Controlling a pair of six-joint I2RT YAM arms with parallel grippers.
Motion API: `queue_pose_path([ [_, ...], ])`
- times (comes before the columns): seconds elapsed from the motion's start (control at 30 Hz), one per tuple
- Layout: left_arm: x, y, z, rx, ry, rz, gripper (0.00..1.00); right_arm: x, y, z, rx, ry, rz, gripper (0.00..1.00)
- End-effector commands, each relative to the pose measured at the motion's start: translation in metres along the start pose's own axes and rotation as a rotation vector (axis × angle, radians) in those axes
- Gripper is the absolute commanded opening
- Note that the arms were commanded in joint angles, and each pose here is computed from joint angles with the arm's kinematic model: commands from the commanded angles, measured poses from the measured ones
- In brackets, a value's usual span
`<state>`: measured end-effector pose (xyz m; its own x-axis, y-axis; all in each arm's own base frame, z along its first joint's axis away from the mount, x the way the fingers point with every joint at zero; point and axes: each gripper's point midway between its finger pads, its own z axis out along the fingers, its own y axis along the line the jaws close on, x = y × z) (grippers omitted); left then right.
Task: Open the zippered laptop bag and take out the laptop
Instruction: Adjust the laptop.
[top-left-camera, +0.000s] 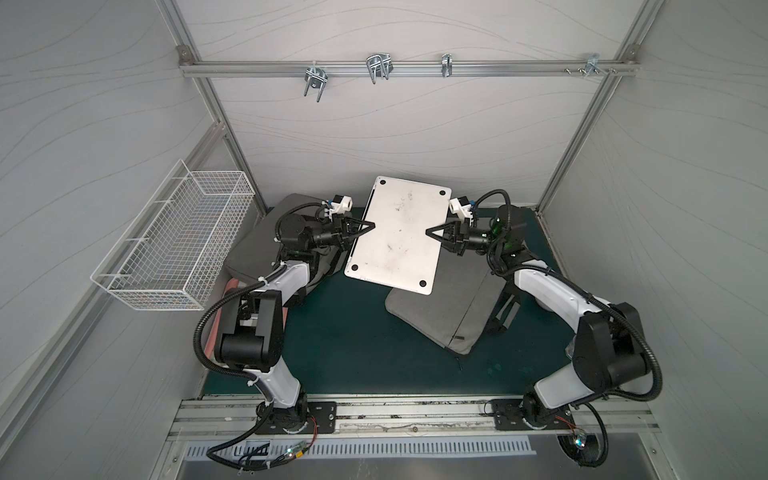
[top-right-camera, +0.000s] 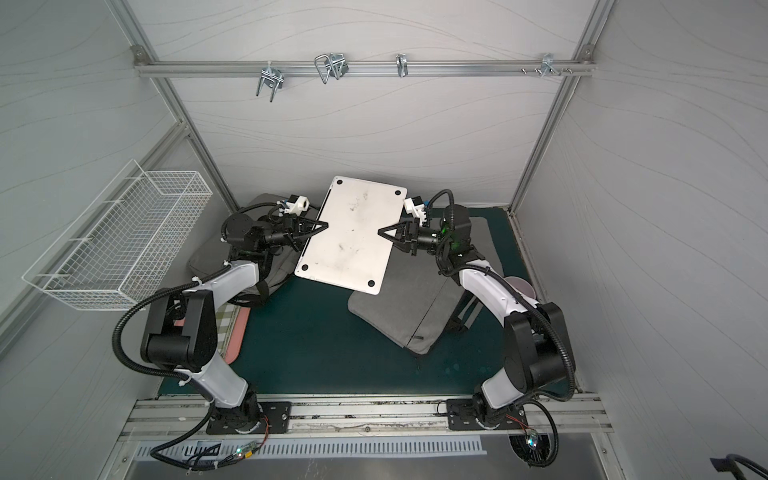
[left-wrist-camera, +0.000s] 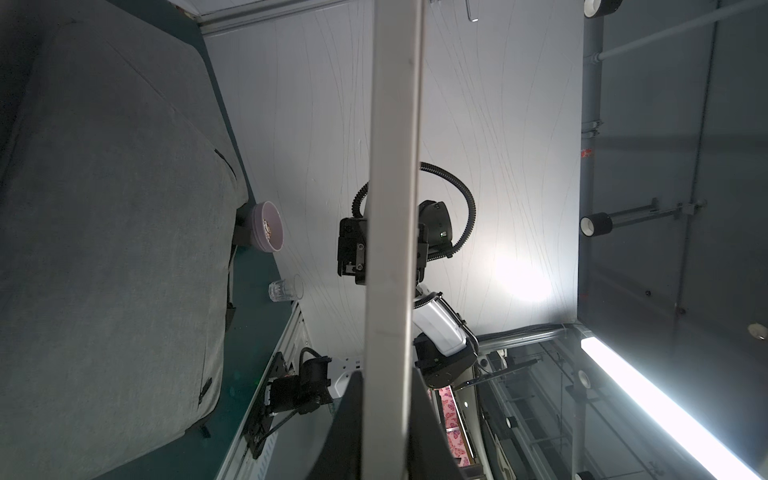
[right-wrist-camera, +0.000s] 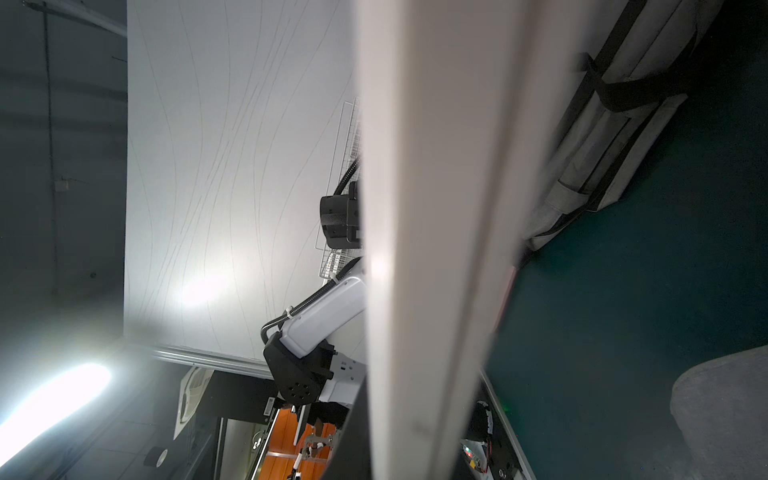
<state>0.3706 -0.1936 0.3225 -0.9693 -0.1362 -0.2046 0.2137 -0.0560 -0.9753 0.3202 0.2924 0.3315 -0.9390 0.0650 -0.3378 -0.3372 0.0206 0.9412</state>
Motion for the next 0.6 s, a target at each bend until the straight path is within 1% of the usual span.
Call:
queue_pose_path([
  [0.0,0.022,-0.050,0.015,0.050,0.100,0.136,0.06,0.007,0.020,0.006,-0.036,0.048,-0.083,0.00],
  [0.07,0.022,-0.049,0.014,0.044,0.095,0.138,0.00,0.007,0.018,0.007,-0.033,0.052,-0.079,0.00],
  [0.2,0.022,-0.044,0.013,0.022,0.075,0.142,0.00,0.007,0.016,0.006,-0.010,0.051,-0.086,0.00],
  [0.27,0.020,-0.038,0.010,-0.013,0.044,0.140,0.00,0.006,0.014,0.005,0.008,0.044,-0.089,0.00],
  [0.3,0.019,-0.036,0.009,-0.040,0.025,0.142,0.00,0.006,0.012,0.004,0.016,0.043,-0.090,0.00],
  [0.33,0.019,-0.028,0.007,-0.092,0.000,0.129,0.00,0.006,0.011,0.003,0.022,0.043,-0.089,0.00],
  [0.37,0.023,-0.020,0.006,-0.171,-0.015,0.134,0.00,0.005,0.011,0.003,0.026,0.040,-0.088,0.00],
  [0.4,0.030,-0.015,0.006,-0.237,-0.004,0.147,0.00,0.005,0.010,0.003,0.028,0.039,-0.086,0.00],
  [0.43,0.038,-0.014,0.008,-0.266,0.027,0.131,0.00,0.005,0.009,0.003,0.030,0.038,-0.081,0.00],
  [0.47,0.041,-0.015,0.010,-0.250,0.047,0.095,0.00,0.005,0.008,0.005,0.030,0.041,-0.076,0.00],
  [0.53,0.038,-0.019,0.015,-0.200,0.031,0.074,0.00,0.006,0.009,0.006,0.025,0.046,-0.069,0.00],
  [0.57,0.037,-0.021,0.015,-0.183,0.013,0.081,0.00,0.006,0.011,0.007,0.021,0.047,-0.067,0.00],
])
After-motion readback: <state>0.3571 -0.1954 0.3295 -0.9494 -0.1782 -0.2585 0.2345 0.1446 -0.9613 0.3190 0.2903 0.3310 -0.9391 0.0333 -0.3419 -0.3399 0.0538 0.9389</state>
